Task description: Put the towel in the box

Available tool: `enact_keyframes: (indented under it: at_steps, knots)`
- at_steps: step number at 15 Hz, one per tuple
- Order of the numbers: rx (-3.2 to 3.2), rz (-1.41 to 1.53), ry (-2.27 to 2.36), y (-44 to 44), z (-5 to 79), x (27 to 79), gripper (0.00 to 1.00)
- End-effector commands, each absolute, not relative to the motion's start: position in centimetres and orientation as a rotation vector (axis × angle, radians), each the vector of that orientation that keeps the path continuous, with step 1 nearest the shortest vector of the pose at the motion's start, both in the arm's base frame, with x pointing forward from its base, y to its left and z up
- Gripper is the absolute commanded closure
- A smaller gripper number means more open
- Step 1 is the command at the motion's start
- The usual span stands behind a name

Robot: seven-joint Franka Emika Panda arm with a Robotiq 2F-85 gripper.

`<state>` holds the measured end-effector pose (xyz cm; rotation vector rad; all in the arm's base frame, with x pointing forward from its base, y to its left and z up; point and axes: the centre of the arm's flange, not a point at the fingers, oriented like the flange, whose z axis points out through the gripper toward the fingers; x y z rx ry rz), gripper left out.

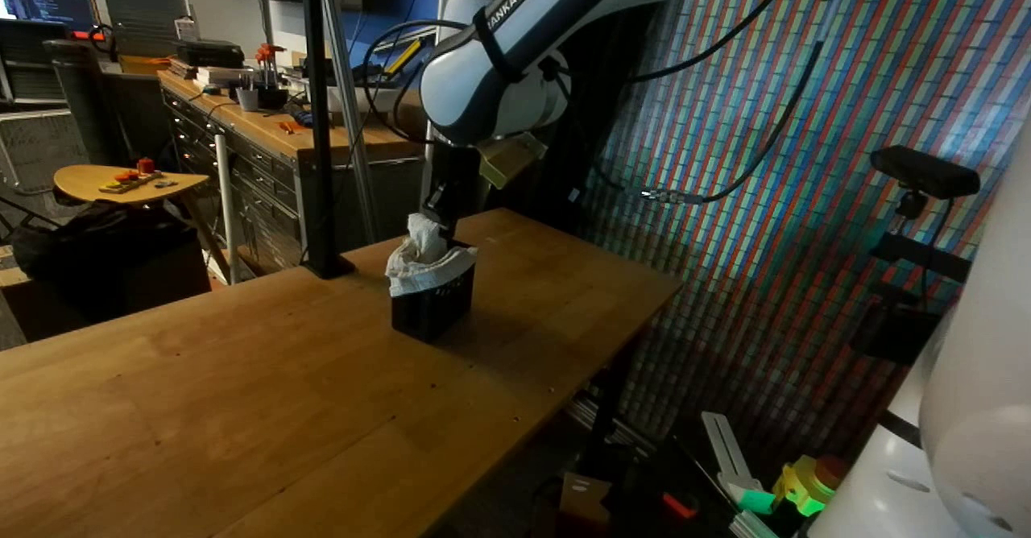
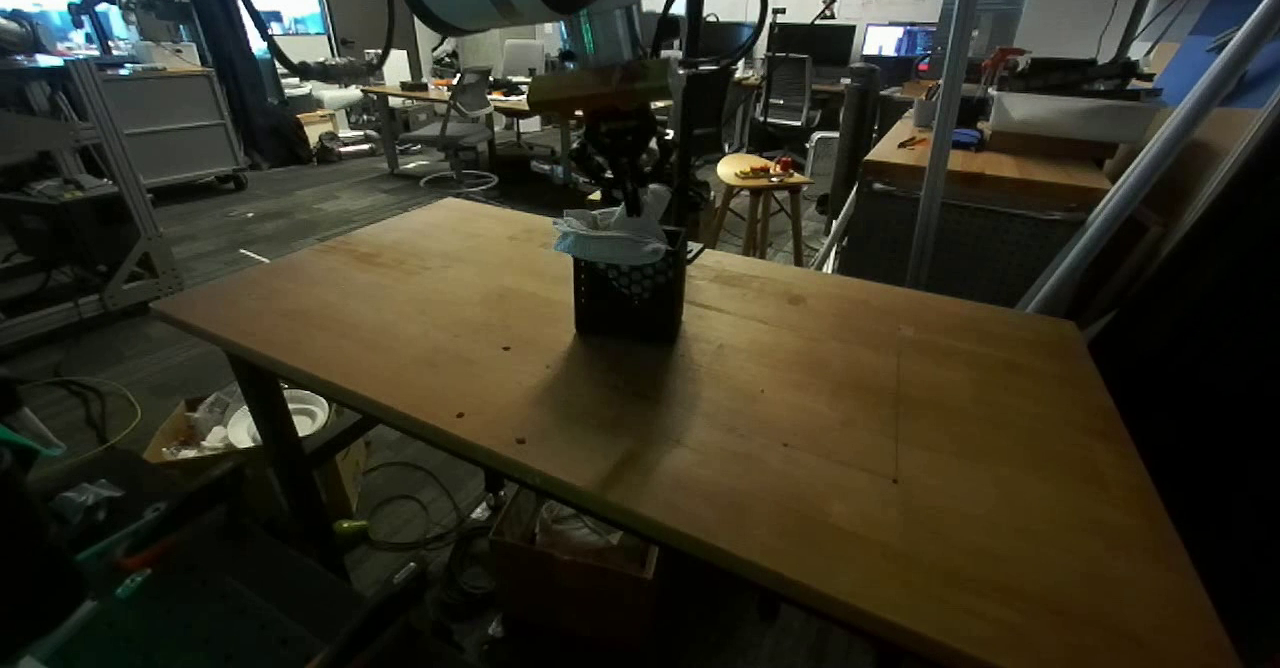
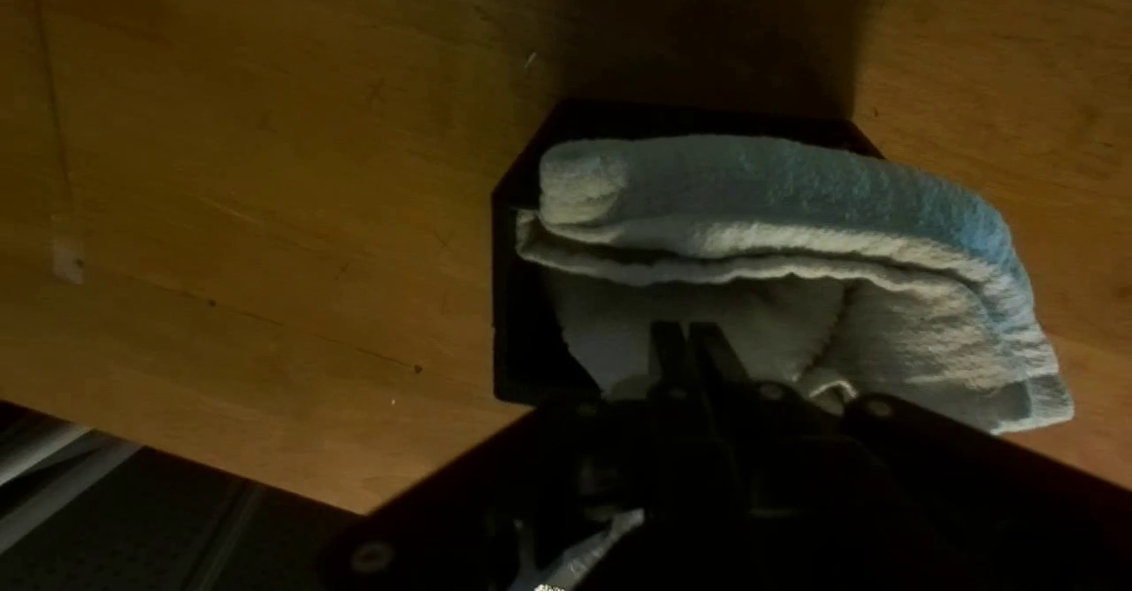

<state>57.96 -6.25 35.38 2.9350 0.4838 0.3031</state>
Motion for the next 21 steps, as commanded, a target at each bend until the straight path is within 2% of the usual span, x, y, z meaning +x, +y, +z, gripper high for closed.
enact_keyframes:
  at_steps: [1, 7, 10, 13, 15, 19, 21]
  knots:
    - [2.880, 0.336, 0.479, -4.7, 38.3, 56.7, 0.92]
    - [2.847, 0.403, 0.530, -3.5, 40.0, 57.9, 0.87]
    - [2.859, 0.402, 0.547, -3.5, 39.0, 58.8, 0.60]
    - [2.875, 0.391, 0.558, -3.8, 37.5, 59.5, 0.41]
    - [2.885, 0.383, 0.572, -4.2, 36.4, 60.4, 0.38]
    - [2.890, 0.378, 0.602, -5.0, 35.1, 62.3, 0.48]
    - [2.892, 0.378, 0.611, -5.3, 34.5, 63.1, 0.49]
